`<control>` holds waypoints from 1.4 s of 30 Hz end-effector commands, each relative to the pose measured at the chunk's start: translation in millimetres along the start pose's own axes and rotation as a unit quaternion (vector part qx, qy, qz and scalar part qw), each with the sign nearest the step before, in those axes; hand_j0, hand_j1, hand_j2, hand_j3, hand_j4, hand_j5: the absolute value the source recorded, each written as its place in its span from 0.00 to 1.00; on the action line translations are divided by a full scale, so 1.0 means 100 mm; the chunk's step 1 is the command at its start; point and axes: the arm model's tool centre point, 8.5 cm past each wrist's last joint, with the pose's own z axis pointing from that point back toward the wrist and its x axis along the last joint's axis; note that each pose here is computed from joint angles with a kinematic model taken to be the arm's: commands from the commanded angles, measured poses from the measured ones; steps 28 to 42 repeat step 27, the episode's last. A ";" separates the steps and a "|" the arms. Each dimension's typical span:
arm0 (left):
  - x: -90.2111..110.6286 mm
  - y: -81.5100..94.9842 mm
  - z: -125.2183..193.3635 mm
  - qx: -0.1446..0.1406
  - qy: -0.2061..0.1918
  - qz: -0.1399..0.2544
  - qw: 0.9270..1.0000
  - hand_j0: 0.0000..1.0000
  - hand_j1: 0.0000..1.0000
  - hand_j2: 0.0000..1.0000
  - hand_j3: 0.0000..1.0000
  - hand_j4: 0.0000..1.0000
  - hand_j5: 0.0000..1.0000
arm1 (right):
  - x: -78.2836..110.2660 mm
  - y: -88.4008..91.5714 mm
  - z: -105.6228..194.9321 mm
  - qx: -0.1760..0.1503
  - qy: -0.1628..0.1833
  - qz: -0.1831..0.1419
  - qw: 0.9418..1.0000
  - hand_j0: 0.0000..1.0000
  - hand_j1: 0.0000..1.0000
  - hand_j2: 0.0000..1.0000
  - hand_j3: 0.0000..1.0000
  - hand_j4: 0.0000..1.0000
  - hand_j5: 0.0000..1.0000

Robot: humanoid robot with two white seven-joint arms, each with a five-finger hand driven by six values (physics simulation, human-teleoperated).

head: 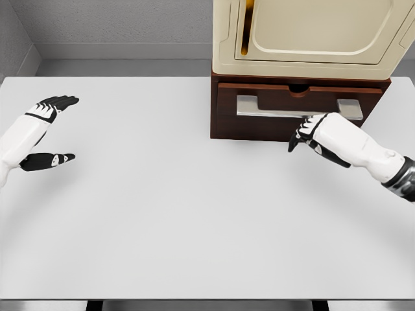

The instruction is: Put the switch into the drawer with left arm, and close the drawer with right arm

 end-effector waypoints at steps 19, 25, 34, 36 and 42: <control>-0.01 -0.04 0.04 -0.005 0.003 0.004 1.000 1.00 1.00 1.00 1.00 1.00 1.00 | -0.13 -0.04 0.09 0.011 0.017 0.003 1.000 0.36 0.36 0.36 0.36 0.36 0.36; 0.00 -0.04 0.04 -0.005 0.002 0.004 1.000 1.00 1.00 1.00 1.00 1.00 1.00 | -0.28 -0.28 0.45 0.052 0.048 0.035 0.997 0.36 0.36 0.36 0.36 0.36 0.36; 0.01 -0.03 0.03 -0.004 0.000 0.003 1.000 1.00 1.00 1.00 1.00 1.00 1.00 | -0.31 -0.30 0.56 0.066 0.057 0.039 0.995 0.36 0.36 0.36 0.36 0.36 0.36; 0.01 -0.03 0.03 -0.004 0.000 0.003 1.000 1.00 1.00 1.00 1.00 1.00 1.00 | -0.31 -0.30 0.56 0.066 0.057 0.039 0.995 0.36 0.36 0.36 0.36 0.36 0.36; 0.01 -0.03 0.03 -0.004 0.000 0.003 1.000 1.00 1.00 1.00 1.00 1.00 1.00 | -0.31 -0.30 0.56 0.066 0.057 0.039 0.995 0.36 0.36 0.36 0.36 0.36 0.36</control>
